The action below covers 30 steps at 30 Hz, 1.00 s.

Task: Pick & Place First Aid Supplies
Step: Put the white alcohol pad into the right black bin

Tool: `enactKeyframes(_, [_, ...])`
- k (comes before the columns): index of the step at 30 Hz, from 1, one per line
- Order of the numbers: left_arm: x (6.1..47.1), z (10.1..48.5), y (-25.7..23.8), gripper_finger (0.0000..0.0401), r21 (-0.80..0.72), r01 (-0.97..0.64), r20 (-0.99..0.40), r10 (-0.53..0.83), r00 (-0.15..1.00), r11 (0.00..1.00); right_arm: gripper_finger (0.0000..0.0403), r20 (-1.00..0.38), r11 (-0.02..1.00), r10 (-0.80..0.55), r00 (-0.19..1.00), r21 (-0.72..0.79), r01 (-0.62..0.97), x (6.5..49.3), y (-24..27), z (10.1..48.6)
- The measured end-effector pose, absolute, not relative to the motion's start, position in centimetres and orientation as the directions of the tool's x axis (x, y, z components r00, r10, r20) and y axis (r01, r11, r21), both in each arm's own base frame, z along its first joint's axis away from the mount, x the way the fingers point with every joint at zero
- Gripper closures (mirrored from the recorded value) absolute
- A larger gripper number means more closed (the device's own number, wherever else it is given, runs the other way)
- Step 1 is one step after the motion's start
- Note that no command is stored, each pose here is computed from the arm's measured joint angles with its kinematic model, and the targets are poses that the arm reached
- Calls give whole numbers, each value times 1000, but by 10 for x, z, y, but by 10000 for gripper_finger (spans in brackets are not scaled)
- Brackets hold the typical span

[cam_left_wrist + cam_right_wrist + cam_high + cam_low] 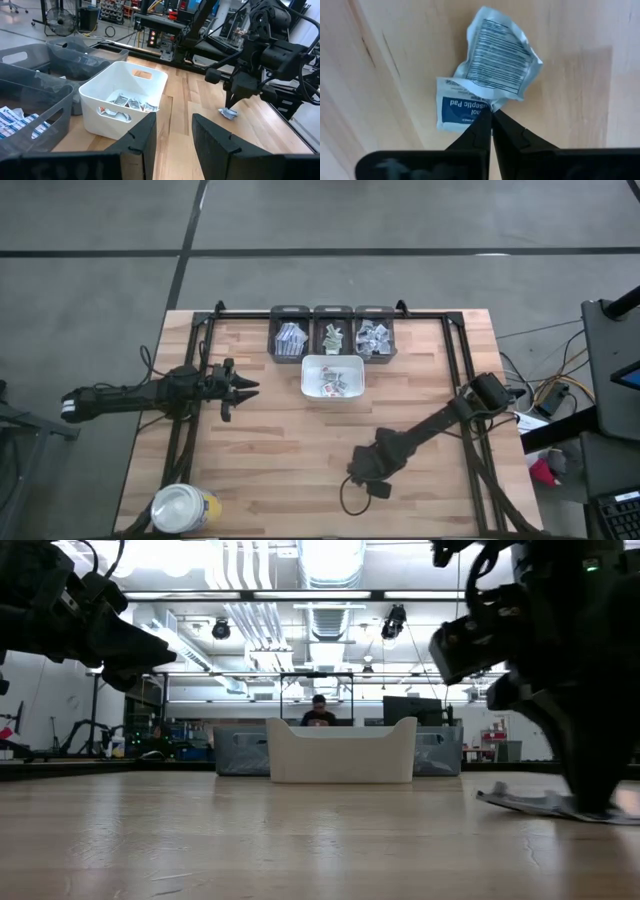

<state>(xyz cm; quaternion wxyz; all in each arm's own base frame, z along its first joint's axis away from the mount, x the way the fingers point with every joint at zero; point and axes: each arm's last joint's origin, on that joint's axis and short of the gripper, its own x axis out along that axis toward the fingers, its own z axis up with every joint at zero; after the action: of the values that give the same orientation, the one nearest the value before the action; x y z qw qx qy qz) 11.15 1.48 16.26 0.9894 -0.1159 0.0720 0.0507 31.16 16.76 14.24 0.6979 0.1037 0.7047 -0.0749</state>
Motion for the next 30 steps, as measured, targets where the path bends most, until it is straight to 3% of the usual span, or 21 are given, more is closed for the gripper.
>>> enactKeyframes(11, [111,163,15,282,-221,-117,-154,84,985,968,394,-988,958,124,-94,94,272,301,165,159])
enactKeyframes(19, [111,163,15,282,-216,-116,-154,84,985,969,394,-976,941,214,49,219,259,292,156,209])
enactKeyframes(26, [111,163,15,282,-215,-116,-154,84,985,970,394,-915,934,-61,399,88,346,288,123,261])
enactKeyframes(30, [111,163,15,282,-215,-116,-153,84,985,970,394,-833,894,-240,498,10,447,285,97,284])
